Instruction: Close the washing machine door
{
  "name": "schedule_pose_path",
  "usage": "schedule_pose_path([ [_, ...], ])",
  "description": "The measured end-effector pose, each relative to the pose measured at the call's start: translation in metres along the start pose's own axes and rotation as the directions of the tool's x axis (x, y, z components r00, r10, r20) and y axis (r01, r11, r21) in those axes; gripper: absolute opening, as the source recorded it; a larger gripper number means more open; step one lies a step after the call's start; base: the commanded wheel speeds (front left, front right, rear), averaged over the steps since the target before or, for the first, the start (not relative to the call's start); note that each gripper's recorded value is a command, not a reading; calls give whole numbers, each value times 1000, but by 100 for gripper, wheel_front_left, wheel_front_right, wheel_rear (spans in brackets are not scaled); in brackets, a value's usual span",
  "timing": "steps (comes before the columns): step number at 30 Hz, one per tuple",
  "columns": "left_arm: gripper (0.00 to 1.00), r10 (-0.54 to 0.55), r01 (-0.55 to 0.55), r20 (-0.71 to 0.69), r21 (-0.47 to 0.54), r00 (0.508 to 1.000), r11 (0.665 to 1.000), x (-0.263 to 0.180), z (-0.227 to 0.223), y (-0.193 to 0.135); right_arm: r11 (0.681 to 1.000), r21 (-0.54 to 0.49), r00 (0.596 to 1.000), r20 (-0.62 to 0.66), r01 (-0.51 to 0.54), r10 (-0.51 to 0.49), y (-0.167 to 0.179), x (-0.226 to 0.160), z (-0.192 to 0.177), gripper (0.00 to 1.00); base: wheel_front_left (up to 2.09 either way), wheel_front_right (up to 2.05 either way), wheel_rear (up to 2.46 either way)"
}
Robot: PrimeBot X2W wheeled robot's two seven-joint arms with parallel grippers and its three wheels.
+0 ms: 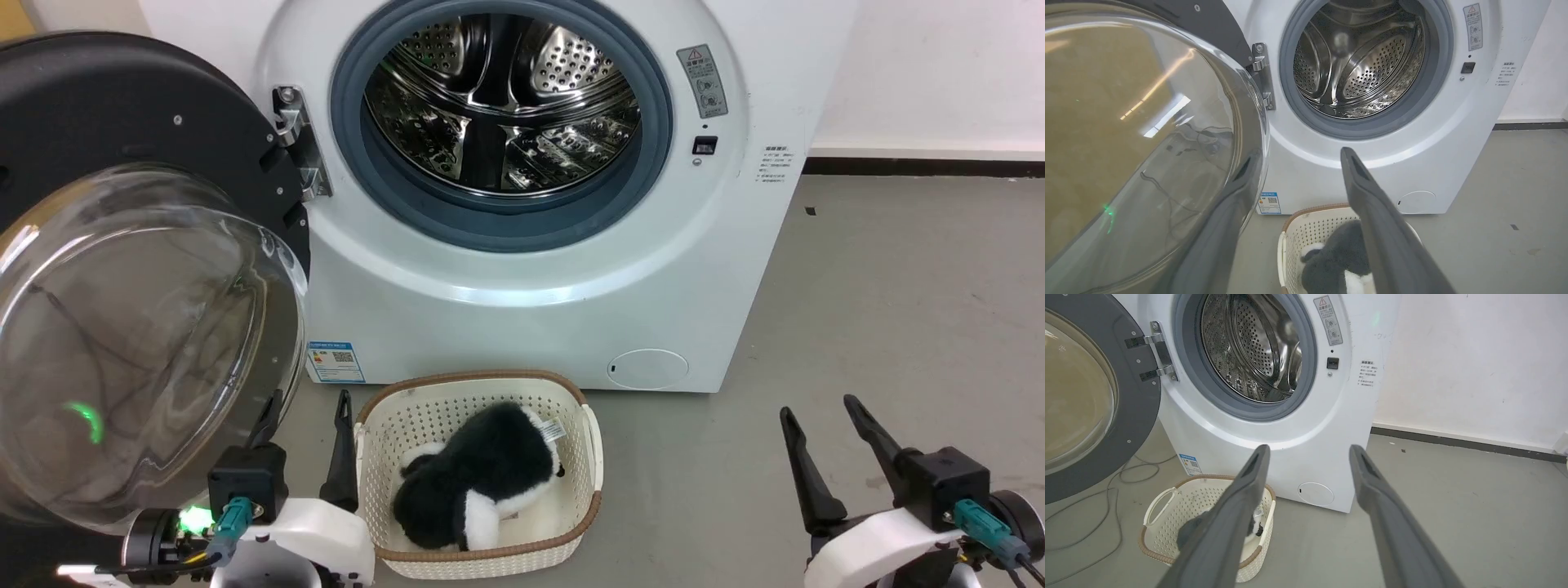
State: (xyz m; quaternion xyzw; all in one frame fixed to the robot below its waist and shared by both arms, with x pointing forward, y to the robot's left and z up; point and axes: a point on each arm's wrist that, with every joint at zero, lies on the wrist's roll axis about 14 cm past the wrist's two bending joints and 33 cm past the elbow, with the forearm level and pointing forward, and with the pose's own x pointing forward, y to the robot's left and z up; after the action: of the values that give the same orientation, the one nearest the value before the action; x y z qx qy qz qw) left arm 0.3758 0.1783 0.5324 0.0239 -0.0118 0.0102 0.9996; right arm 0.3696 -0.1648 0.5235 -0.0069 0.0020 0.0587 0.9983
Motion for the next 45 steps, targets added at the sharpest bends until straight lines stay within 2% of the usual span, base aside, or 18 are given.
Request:
schedule_pose_path([
  [1, 2, 1, -1, 0, 0, 1000, 1000, 0, 0, 0, 1000, 0, 1000, 3, 1, -1, 0, 0, 0, 100, 0, 0, 0],
  [2, 0, 3, -3, 1, 0, 1000, 1000, 0, 0, 0, 1000, 2, 1000, 4, 1, -1, 0, 0, 1, 100, 0, 0, 0],
  [15, 0, 36, -37, 37, 7, 999, 999, -1, 7, 8, 999, 45, 999, 32, -2, 1, 0, 4, 4, 100, 0, 0, 0],
  [24, 0, 80, -84, 191, 13, 978, 996, 2, 55, 28, 997, 74, 998, 49, -29, 25, 8, 13, 5, 100, 0, 0, 0],
  [36, 0, 189, -173, 397, -76, 898, 982, -5, 124, 85, 991, 122, 996, 69, -62, 54, 18, 24, 5, 100, 0, 0, 0],
  [45, 0, 310, -245, 482, -194, 819, 950, -21, 154, 143, 984, 152, 994, 67, -90, 81, 28, 33, 0, 100, 0, 0, 0],
])
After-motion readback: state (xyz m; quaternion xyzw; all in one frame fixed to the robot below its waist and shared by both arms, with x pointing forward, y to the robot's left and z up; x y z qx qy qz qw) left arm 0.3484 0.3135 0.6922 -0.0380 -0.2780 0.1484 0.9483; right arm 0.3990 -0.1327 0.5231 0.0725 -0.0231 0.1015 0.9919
